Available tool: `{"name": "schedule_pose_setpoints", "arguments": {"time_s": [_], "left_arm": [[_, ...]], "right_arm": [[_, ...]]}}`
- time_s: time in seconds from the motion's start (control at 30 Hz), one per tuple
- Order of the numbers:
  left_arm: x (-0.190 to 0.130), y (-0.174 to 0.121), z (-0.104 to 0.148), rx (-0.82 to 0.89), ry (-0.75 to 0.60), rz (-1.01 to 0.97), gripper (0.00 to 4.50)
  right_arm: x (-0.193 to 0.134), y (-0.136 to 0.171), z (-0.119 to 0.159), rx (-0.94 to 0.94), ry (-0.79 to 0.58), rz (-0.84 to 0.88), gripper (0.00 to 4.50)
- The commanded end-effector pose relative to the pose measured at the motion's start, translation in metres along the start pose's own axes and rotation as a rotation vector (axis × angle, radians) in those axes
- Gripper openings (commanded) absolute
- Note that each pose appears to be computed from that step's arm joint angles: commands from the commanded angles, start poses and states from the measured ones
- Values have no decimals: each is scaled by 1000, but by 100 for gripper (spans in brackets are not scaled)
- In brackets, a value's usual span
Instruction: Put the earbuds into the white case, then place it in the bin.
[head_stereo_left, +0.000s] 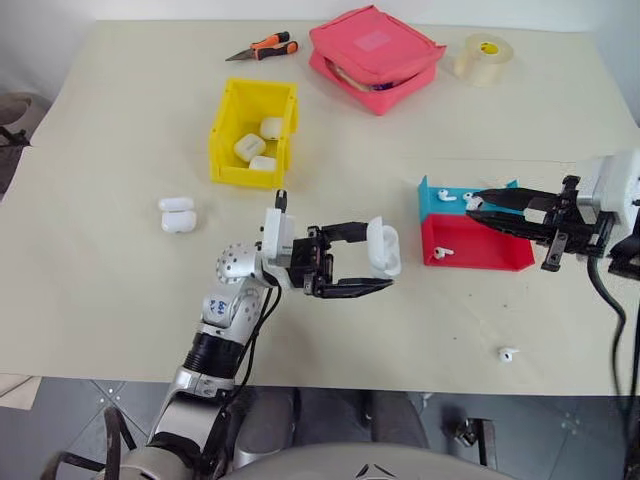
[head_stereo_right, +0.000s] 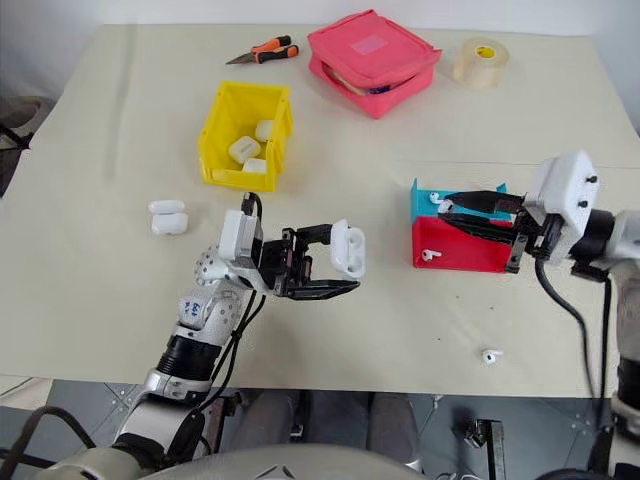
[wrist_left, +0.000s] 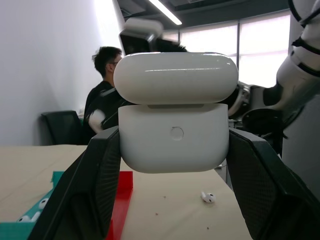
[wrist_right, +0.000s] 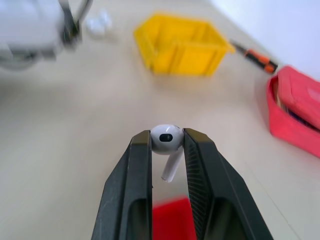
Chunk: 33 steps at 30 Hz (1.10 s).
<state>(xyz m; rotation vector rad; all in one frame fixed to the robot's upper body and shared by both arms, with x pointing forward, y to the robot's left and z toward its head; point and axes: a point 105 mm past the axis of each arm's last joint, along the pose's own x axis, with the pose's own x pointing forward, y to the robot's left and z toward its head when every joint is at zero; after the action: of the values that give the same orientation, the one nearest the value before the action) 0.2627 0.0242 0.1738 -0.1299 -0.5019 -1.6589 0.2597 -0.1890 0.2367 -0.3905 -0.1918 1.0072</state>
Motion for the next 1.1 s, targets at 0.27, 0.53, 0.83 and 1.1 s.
{"name": "schedule_pose_setpoints", "arguments": {"time_s": [0.27, 0.53, 0.83, 1.1], "left_arm": [[6, 5, 15, -41, -31, -74, 279], [11, 9, 18, -44, -45, -67, 279], [14, 13, 24, -40, -72, -41, 279], [18, 16, 27, -31, -96, -26, 279]], "right_arm": [[50, 68, 46, 224, -436, -5, 52], [60, 74, 37, 272, -454, -33, 52], [63, 72, 24, 303, -438, -59, 52], [66, 72, 14, 353, -444, -69, 52]]}}
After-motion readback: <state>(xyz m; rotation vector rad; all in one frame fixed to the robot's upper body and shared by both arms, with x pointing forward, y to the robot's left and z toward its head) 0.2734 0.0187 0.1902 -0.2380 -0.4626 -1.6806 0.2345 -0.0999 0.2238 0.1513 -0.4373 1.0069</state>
